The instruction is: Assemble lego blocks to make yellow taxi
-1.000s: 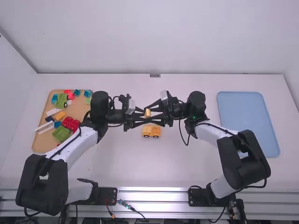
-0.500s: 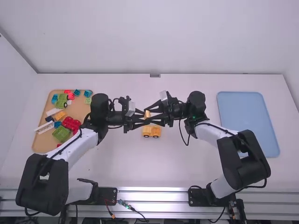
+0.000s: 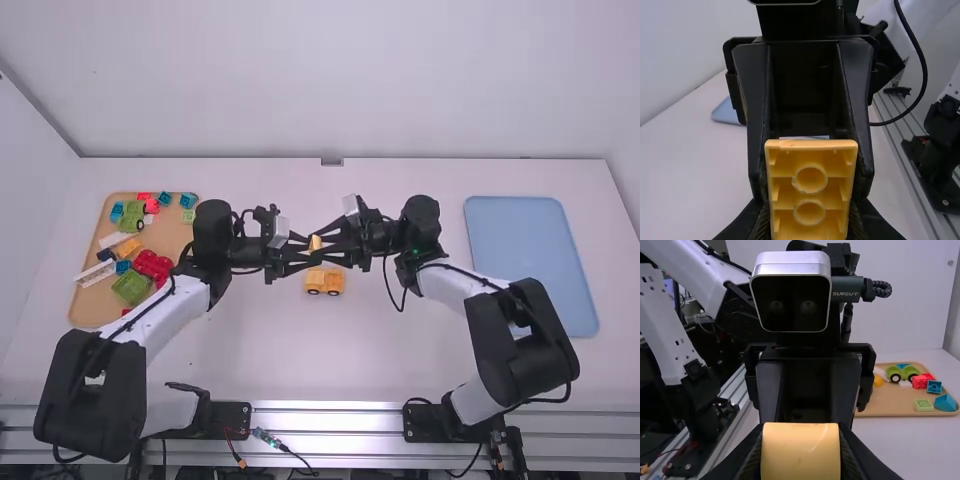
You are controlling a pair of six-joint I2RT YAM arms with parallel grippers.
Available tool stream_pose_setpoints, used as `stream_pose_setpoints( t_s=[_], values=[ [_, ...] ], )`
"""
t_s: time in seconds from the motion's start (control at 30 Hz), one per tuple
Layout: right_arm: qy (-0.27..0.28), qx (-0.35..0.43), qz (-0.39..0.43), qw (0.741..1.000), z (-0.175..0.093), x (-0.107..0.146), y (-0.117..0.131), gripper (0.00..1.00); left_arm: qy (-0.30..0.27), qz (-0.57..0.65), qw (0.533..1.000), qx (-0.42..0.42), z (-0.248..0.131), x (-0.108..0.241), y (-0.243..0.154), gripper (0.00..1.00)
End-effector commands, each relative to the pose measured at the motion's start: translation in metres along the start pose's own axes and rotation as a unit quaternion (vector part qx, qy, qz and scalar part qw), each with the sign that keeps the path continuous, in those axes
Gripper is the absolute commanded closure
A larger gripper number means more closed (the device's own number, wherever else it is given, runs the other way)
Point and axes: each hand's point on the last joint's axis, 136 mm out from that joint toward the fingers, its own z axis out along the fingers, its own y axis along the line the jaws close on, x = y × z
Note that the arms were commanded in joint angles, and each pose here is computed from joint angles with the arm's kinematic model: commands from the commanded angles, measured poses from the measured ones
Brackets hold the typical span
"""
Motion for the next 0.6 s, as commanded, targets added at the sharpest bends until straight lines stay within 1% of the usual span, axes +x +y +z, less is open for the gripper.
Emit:
stream_pose_setpoints(
  t_s=[0.0, 0.07, 0.1, 0.13, 0.17, 0.23, 0.27, 0.3, 0.33, 0.37, 0.4, 0.43, 0.5, 0.57],
  values=[
    [0.000, -0.008, -0.012, 1.000, 0.0003, -0.0060, -0.0012, 0.76, 0.001, -0.005, 1.000, 0.006, 0.0015, 0.0024, -0.0031, 0.98],
    [0.000, -0.008, -0.012, 1.000, 0.0003, -0.0060, -0.0013, 0.77, 0.001, -0.005, 1.000, 0.006, 0.0015, 0.0024, -0.0031, 0.98],
    [0.000, -0.008, -0.012, 1.000, 0.0003, -0.0060, -0.0012, 0.77, 0.001, -0.005, 1.000, 0.006, 0.0015, 0.0024, -0.0030, 0.94],
    [0.000, -0.008, -0.013, 1.000, 0.0003, -0.0060, -0.0013, 0.77, 0.001, -0.005, 1.000, 0.006, 0.0015, 0.0024, -0.0030, 0.89],
    [0.000, -0.008, -0.012, 1.000, 0.0003, -0.0060, -0.0013, 0.77, 0.001, -0.005, 1.000, 0.006, 0.0015, 0.0024, -0.0030, 0.87],
    [0.000, -0.008, -0.013, 1.000, 0.0003, -0.0060, -0.0012, 0.77, 0.001, -0.005, 1.000, 0.006, 0.0015, 0.0024, -0.0031, 0.76],
    [0.000, -0.008, -0.012, 1.000, 0.0003, -0.0060, -0.0013, 0.77, 0.001, -0.007, 1.000, 0.005, 0.0013, 0.0029, -0.0029, 0.60],
    [0.000, -0.008, -0.013, 1.000, 0.0003, -0.0060, -0.0013, 0.77, 0.001, -0.007, 1.000, 0.006, 0.0013, 0.0028, -0.0030, 0.48],
    [0.000, -0.008, -0.013, 1.000, 0.0003, -0.0060, -0.0013, 0.77, 0.001, -0.007, 1.000, 0.006, 0.0013, 0.0029, -0.0031, 0.43],
    [0.000, -0.008, -0.013, 1.000, 0.0003, -0.0060, -0.0013, 0.77, 0.002, -0.009, 1.000, 0.006, 0.0015, 0.0034, -0.0032, 0.27],
    [0.000, -0.008, -0.013, 1.000, 0.0003, -0.0060, -0.0013, 0.77, 0.003, -0.010, 1.000, 0.006, 0.0015, 0.0037, -0.0033, 0.04],
    [0.000, -0.007, -0.012, 1.000, 0.0002, -0.0060, -0.0014, 0.77, 0.003, -0.010, 1.000, 0.006, 0.0015, 0.0039, -0.0033, 0.01],
    [0.000, -0.006, -0.012, 1.000, -0.0013, -0.0061, -0.0023, 0.77, 0.005, -0.014, 1.000, 0.001, 0.0015, 0.0054, -0.0016, 0.01],
    [0.000, 0.001, -0.008, 1.000, -0.0053, -0.0058, -0.0053, 0.78, 0.013, -0.025, 0.999, -0.023, -0.0009, 0.0097, 0.0066, 0.01]
  ],
)
